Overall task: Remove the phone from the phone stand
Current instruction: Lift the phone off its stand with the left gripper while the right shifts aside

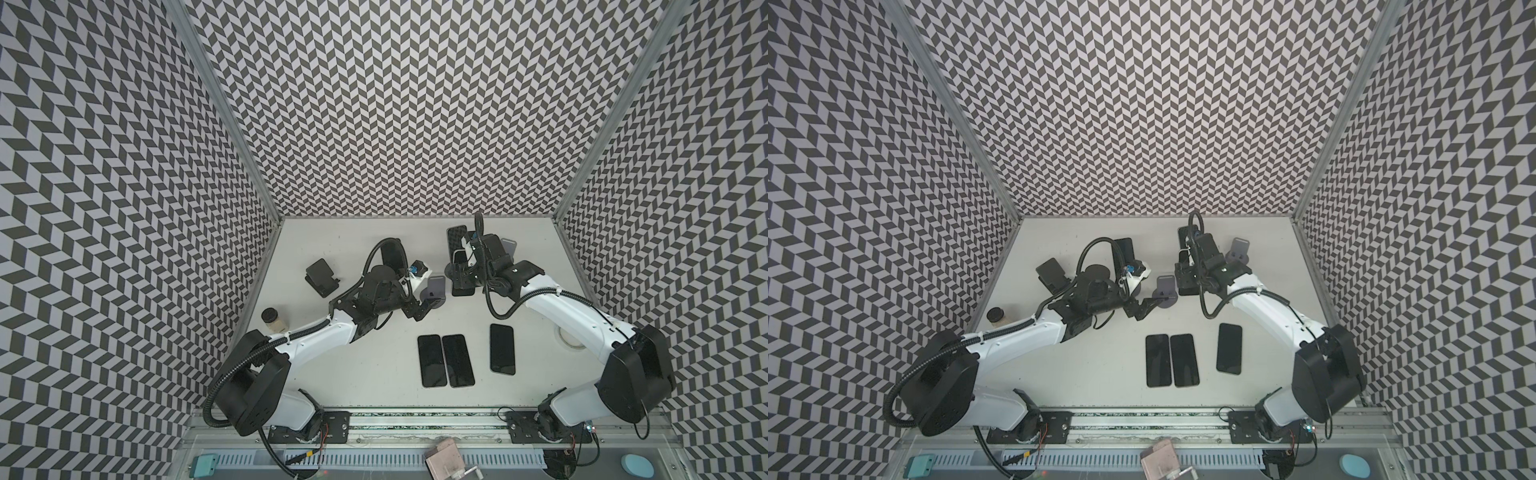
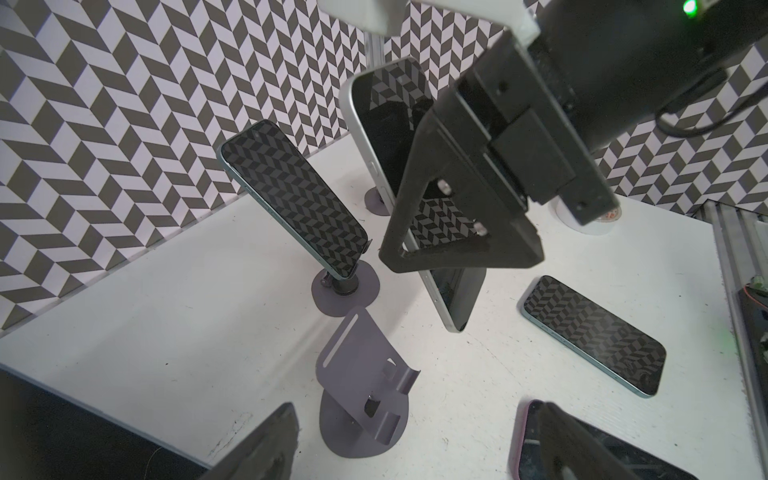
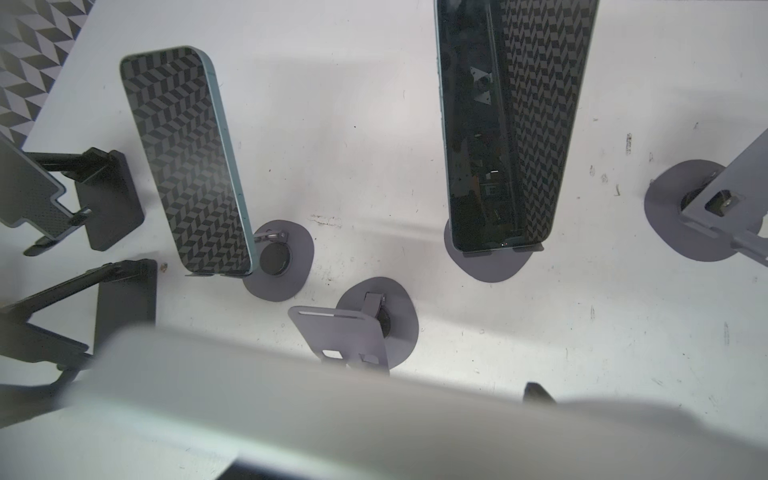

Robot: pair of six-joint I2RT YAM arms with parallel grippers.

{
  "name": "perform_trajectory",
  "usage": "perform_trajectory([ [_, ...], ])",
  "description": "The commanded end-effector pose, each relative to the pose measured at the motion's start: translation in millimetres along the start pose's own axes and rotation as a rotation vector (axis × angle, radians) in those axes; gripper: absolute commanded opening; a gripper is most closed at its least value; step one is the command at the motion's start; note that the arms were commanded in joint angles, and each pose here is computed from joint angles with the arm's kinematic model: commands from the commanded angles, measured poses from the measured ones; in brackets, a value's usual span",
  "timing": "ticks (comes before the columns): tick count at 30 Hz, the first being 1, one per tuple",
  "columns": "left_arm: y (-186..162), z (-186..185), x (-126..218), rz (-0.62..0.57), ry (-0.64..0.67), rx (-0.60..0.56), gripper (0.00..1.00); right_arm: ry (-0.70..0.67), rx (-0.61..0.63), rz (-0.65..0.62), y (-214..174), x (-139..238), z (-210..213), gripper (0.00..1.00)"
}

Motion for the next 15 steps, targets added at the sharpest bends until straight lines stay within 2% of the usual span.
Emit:
perform_trajectory([
  [1,15.4,-8.9,-4.9,-0.038,-0.038,-0.006,0.9,0.01,0.002,-0.077,16.7,13.6,-3.8,0.64],
  [15,25.2,-14.7,-16.5,-0.039,-0.06,-0.015,0.91,-0.04,-0.099,-0.039,-7.5,12.0,-51.6,0.64],
])
Point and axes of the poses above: each gripper's point midway between its finger pads, its own x axis back along the fingers, its own z axis along the line the jaws close on, y = z × x, the point moved 2 cm from there along x, back along the fingers, and after that the axes turned 10 degrees about x, right-handed, at the moved point
